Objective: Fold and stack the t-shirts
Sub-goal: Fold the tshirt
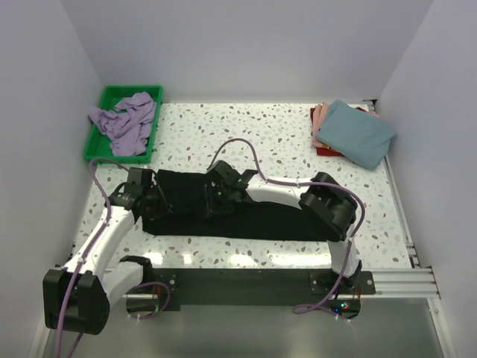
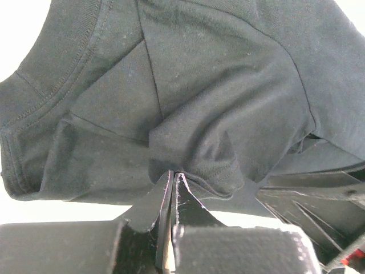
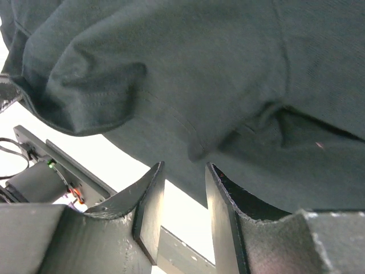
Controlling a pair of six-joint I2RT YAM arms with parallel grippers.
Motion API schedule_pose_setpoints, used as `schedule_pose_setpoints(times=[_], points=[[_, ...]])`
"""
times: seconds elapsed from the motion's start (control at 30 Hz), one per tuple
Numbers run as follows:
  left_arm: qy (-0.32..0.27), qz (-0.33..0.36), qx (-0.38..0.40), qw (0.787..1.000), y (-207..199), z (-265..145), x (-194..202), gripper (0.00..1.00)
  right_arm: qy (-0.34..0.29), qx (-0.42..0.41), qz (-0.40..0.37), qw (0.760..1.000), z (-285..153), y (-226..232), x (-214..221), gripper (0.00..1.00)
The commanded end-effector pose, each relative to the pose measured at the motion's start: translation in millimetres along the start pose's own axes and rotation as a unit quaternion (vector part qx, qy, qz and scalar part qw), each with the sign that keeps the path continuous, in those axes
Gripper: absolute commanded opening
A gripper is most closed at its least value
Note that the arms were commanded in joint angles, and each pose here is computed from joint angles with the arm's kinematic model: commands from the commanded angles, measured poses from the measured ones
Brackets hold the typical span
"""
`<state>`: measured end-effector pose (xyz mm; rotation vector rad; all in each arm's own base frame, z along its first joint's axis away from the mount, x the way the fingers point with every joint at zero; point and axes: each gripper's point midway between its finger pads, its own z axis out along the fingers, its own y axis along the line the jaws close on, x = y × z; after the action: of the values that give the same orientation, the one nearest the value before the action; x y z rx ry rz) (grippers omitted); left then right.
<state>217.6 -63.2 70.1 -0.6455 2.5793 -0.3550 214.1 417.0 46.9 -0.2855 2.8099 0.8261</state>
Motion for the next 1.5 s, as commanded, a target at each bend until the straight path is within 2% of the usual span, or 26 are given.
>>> schedule_pose_setpoints(times=[0.0, 0.33, 0.43, 0.67, 0.77, 0.9, 1.07, 1.17, 1.2, 1.23, 1.3, 1.47], points=[[-0.002, 0.001, 0.009, 1.000, -3, -4, 0, 0.00, -0.002, -0.018, -0.002, 1.000, 7, 18, -5, 0.39], [-0.007, -0.001, 0.011, 1.000, -3, -5, -1, 0.00, 0.009, 0.017, -0.019, 1.000, 16, 6, 2, 0.37], [-0.008, -0.002, 0.011, 1.000, -3, -5, -1, 0.00, 0.007, 0.022, -0.024, 0.999, 18, 4, 2, 0.31], [-0.007, -0.005, 0.002, 1.000, 1, -6, 1, 0.00, 0.003, 0.027, -0.042, 0.999, 11, 5, -3, 0.07], [-0.011, -0.014, -0.006, 1.000, 5, -8, 3, 0.00, -0.001, 0.039, -0.043, 0.998, 0, 4, -5, 0.03], [-0.009, -0.021, -0.031, 0.999, 17, -10, 9, 0.00, 0.014, 0.049, -0.027, 0.998, -13, -2, -4, 0.01], [0.003, -0.020, -0.030, 0.999, 21, -10, 19, 0.16, 0.016, 0.055, -0.022, 0.998, -20, -6, -7, 0.01], [0.004, -0.019, -0.028, 0.999, 20, -12, 19, 0.36, 0.017, 0.056, -0.022, 0.998, -22, -8, -8, 0.01], [0.004, -0.017, -0.028, 0.999, 20, -13, 20, 0.49, 0.018, 0.057, -0.021, 0.998, -22, -8, -7, 0.01], [0.003, -0.017, -0.029, 0.999, 20, -14, 18, 0.54, 0.019, 0.058, -0.021, 0.998, -22, -9, -7, 0.01], [-0.005, -0.017, -0.026, 0.999, 18, -18, 15, 0.59, 0.023, 0.057, -0.021, 0.998, -21, -9, -6, 0.01], [-0.021, -0.018, -0.008, 1.000, 3, -18, -2, 0.60, 0.024, 0.061, -0.022, 0.998, -22, -11, -6, 0.01]])
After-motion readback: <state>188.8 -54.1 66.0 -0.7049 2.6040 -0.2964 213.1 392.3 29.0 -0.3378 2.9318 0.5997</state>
